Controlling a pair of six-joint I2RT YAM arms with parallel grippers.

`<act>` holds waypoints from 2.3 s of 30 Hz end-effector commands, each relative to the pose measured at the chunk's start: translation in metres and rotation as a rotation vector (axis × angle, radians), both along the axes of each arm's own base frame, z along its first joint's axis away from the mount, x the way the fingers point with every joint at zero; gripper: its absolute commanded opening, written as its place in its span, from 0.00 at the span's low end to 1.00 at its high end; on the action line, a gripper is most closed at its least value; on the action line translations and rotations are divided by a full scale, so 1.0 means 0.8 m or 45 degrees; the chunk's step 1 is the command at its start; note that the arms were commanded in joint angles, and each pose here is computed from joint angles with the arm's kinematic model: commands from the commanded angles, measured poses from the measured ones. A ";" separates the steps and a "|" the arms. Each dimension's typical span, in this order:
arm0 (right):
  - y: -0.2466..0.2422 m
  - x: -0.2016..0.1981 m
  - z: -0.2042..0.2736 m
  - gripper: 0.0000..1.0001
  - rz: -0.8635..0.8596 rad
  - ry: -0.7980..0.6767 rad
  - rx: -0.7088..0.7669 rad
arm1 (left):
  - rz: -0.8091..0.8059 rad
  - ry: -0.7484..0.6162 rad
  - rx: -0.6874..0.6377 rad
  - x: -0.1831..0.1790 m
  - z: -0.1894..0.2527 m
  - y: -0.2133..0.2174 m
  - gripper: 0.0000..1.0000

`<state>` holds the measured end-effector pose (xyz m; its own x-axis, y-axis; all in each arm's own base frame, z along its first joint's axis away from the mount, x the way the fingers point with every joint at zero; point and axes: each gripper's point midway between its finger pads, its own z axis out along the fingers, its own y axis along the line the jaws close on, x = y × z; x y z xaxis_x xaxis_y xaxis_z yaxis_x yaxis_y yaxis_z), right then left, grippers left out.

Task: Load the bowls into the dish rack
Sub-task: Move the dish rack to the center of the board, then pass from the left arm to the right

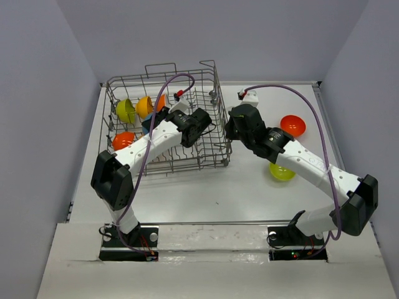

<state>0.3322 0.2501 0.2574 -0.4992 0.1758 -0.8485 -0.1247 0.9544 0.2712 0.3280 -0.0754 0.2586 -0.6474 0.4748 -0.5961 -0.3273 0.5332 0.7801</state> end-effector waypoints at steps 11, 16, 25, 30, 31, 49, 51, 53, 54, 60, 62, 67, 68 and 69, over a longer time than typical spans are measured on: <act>0.030 -0.028 0.022 0.01 0.099 -0.036 0.094 | 0.029 -0.131 -0.021 -0.009 0.029 0.016 0.00; 0.033 -0.035 0.022 0.01 0.100 -0.032 0.098 | 0.028 -0.140 -0.026 -0.010 0.032 0.018 0.00; 0.038 -0.052 0.038 0.01 0.115 -0.045 0.121 | 0.018 -0.145 -0.026 -0.013 0.037 0.021 0.00; 0.037 -0.057 0.038 0.01 0.109 -0.037 0.125 | 0.012 -0.142 -0.029 -0.013 0.037 0.021 0.00; 0.040 -0.062 0.039 0.01 0.125 -0.033 0.134 | 0.011 -0.134 -0.021 -0.014 0.036 0.022 0.00; 0.031 -0.084 0.035 0.01 0.133 -0.017 0.156 | -0.007 -0.135 -0.031 -0.020 0.037 0.027 0.00; 0.030 -0.085 0.032 0.02 0.131 -0.012 0.148 | -0.007 -0.138 -0.031 -0.021 0.037 0.027 0.00; 0.027 -0.083 0.033 0.10 0.114 -0.020 0.142 | -0.011 -0.138 -0.027 -0.021 0.037 0.025 0.00; 0.025 -0.082 0.033 0.20 0.104 -0.025 0.139 | -0.013 -0.135 -0.019 -0.022 0.037 0.026 0.00; 0.017 -0.074 0.054 0.61 0.060 -0.083 0.128 | -0.028 -0.148 -0.004 -0.024 0.043 0.021 0.00; 0.015 -0.070 0.067 0.65 0.041 -0.111 0.136 | -0.038 -0.152 0.000 -0.024 0.047 0.017 0.00; 0.018 -0.061 0.094 0.68 0.026 -0.163 0.148 | -0.053 -0.132 0.029 -0.024 0.049 0.012 0.00; 0.018 -0.060 0.100 0.68 0.021 -0.174 0.150 | -0.057 -0.133 0.027 -0.024 0.052 0.010 0.00; 0.018 -0.058 0.113 0.68 0.017 -0.196 0.168 | -0.057 -0.130 0.030 -0.023 0.052 0.010 0.00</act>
<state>0.2789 0.2659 0.3022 -0.4554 0.2224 -0.8620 -0.1824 0.9244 0.3349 0.3134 -0.0726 0.2706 -0.6067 0.5191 -0.6020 -0.3086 0.5440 0.7802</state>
